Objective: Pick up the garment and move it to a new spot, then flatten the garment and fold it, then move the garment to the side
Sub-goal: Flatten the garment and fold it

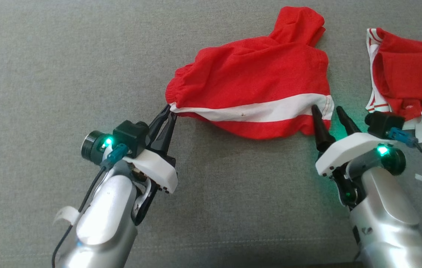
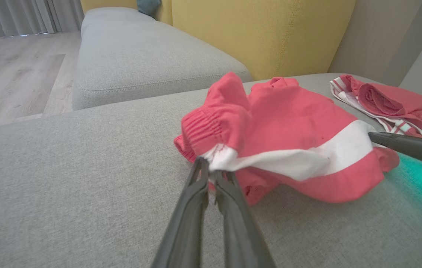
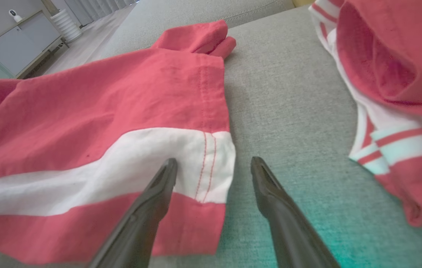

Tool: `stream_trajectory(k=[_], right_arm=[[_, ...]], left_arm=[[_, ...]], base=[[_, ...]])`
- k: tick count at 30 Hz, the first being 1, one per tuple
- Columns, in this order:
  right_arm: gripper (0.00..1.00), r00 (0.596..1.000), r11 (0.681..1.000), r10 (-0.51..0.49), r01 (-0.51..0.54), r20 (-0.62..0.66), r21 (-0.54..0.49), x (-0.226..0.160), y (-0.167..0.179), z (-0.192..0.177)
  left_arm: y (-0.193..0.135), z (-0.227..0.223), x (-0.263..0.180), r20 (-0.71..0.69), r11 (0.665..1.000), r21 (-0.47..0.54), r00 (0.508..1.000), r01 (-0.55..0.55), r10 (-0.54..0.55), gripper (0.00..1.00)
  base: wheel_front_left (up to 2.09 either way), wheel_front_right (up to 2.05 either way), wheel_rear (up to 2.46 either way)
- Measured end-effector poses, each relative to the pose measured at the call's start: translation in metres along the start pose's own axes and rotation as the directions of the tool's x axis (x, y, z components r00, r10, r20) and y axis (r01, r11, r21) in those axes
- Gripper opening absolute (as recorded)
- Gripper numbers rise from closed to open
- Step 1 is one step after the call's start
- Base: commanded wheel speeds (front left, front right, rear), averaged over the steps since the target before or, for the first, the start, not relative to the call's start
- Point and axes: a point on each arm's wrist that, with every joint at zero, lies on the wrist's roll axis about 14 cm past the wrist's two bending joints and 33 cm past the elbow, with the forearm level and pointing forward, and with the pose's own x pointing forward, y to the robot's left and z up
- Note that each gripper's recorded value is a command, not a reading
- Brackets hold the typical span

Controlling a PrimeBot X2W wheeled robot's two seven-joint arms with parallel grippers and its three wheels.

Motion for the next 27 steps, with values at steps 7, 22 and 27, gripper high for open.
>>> stream_trajectory(k=[7,22,27], right_arm=[[0.74,1.0,1.0,0.021,-0.02,0.015,-0.002,0.005,0.007,0.003],[0.0,0.978,0.989,0.065,-0.036,0.2,-0.144,-0.01,0.018,0.057],[0.0,0.956,0.977,0.083,-0.023,0.281,-0.211,-0.023,0.02,0.097]], left_arm=[[-0.001,-0.001,0.001,-0.001,1.0,-0.001,1.0,0.003,-0.003,0.0],[-0.003,0.015,-0.001,0.027,0.998,0.059,1.0,0.006,-0.008,0.0],[-0.006,0.029,0.0,0.059,0.995,0.1,0.998,0.02,-0.026,0.0]], base=[[0.0,0.0,0.0],[0.0,0.0,0.0],[0.0,0.0,0.0]])
